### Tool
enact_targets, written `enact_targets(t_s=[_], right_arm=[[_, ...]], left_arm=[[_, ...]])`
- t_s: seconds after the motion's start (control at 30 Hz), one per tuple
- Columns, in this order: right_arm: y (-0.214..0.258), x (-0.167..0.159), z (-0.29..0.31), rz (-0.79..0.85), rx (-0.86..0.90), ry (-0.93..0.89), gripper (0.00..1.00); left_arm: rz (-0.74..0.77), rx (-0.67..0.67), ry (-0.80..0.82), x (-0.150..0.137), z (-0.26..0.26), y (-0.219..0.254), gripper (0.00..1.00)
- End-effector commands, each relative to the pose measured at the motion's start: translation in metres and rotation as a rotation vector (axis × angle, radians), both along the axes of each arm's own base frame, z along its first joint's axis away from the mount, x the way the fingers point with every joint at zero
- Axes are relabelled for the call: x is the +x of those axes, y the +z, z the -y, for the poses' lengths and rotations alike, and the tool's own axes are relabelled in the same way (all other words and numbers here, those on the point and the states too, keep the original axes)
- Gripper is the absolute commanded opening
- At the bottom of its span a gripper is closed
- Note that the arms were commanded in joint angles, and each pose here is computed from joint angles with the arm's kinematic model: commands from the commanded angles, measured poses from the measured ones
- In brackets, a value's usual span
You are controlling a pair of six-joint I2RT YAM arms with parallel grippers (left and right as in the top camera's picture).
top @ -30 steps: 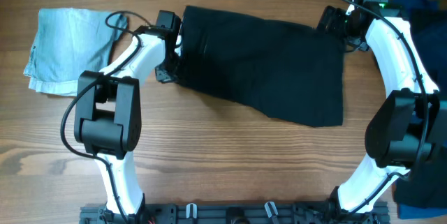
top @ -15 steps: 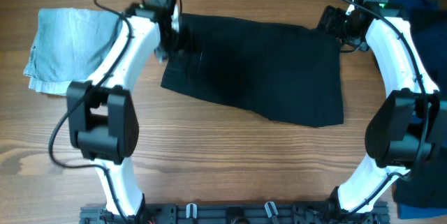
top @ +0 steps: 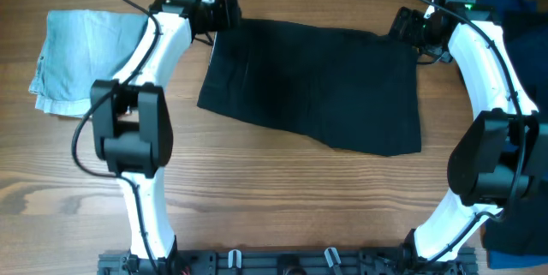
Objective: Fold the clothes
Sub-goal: 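Hold both corners and stretch the shorts flat between the grippers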
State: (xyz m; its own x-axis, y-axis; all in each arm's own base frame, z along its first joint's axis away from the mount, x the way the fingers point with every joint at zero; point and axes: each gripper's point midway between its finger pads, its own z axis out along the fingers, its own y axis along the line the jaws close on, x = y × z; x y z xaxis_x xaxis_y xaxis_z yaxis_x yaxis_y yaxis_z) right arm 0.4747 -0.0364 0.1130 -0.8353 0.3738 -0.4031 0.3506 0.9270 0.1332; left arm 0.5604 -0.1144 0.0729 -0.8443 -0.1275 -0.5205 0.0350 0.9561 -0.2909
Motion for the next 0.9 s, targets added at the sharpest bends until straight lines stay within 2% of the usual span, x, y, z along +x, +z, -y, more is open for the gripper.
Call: enact_targets(t_s=[0.0, 0.13, 0.2, 0.37, 0.73, 0.87], right_arm=[[0.011, 0.001, 0.0, 0.025, -0.004, -0.001, 1.0], [0.011, 0.001, 0.0, 0.025, -0.004, -0.001, 1.0], [0.011, 0.001, 0.0, 0.025, -0.004, -0.001, 1.0], [0.011, 0.001, 0.0, 0.025, -0.004, -0.001, 1.0], [0.011, 0.001, 0.0, 0.025, -0.004, -0.002, 1.0], [0.011, 0.001, 0.0, 0.025, -0.004, -0.002, 1.0]], left_arm=[[-0.039, -0.01, -0.015, 0.0, -0.011, -0.025, 0.9], [0.0, -0.098, -0.107, 0.003, 0.0, -0.016, 0.83], [0.0, -0.118, -0.124, 0.003, 0.002, -0.016, 0.84], [0.043, -0.081, -0.223, 0.006, 0.007, -0.025, 0.84], [0.045, -0.07, -0.24, 0.008, 0.008, -0.037, 0.8], [0.052, -0.113, -0.269, 0.006, 0.015, -0.033, 0.72]])
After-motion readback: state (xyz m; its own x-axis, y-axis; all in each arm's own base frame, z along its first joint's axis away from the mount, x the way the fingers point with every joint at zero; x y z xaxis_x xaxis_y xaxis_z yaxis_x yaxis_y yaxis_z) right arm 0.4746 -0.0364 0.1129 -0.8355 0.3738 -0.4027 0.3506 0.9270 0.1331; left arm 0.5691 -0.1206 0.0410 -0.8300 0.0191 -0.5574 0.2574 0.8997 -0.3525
